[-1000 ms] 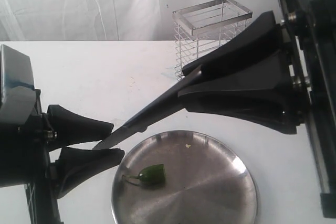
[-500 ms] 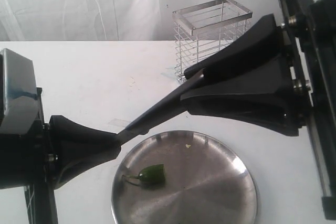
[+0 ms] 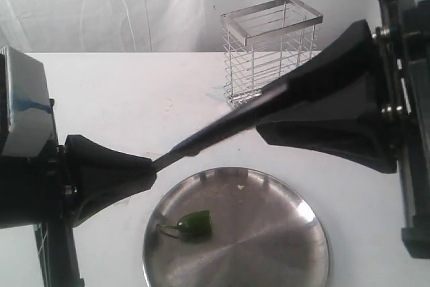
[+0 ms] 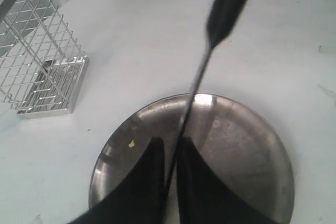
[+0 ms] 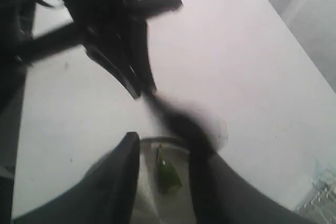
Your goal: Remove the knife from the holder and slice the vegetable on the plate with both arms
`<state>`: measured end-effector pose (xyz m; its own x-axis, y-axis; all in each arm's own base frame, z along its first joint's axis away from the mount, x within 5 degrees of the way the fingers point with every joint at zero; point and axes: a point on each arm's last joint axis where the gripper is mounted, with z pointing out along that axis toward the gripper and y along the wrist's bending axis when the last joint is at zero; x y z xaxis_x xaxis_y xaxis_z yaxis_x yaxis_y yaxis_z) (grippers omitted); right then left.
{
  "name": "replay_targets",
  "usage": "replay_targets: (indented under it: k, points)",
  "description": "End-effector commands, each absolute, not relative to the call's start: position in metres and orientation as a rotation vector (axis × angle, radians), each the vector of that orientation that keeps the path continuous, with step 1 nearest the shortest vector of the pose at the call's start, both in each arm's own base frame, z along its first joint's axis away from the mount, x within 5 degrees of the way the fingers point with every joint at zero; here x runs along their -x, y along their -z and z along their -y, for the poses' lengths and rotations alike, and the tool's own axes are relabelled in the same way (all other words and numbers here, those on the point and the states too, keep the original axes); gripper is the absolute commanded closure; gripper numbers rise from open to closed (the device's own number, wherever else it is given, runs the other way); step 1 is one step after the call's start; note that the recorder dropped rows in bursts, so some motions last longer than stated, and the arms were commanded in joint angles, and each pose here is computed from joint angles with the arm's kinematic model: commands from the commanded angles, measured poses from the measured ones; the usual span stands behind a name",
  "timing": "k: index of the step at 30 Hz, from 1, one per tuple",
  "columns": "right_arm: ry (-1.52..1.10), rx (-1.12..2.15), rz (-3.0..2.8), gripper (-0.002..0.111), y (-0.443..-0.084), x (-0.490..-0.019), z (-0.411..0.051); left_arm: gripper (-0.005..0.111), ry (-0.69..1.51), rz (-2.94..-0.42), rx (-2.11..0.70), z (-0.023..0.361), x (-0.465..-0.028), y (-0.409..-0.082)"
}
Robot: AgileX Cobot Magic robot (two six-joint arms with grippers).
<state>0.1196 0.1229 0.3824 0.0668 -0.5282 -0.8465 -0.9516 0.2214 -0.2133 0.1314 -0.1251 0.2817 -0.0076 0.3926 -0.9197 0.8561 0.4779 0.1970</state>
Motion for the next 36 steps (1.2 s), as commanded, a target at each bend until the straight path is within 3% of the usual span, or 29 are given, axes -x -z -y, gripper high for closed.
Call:
replay_targets:
  k: [1,20,28,36]
  points:
    - [-0.48,1.439,-1.674,0.063,-0.375,-0.126,-0.117,0.107,0.537,-1.647,-0.982,0.124,-0.136,-0.288]
    - [-0.071,1.671,-1.691,0.066,-0.358,-0.138,-0.115,0.107,0.507,-1.921,-1.131,0.145,-0.171,-0.221]
    - [0.004,1.943,-1.542,0.066,-0.354,-0.162,-0.176,0.107,0.586,-1.931,-1.176,0.152,-0.17,-0.216]
    - [0.241,2.169,-1.519,0.066,-0.32,-0.185,-0.22,0.107,0.573,-1.926,-1.182,0.151,-0.17,-0.216]
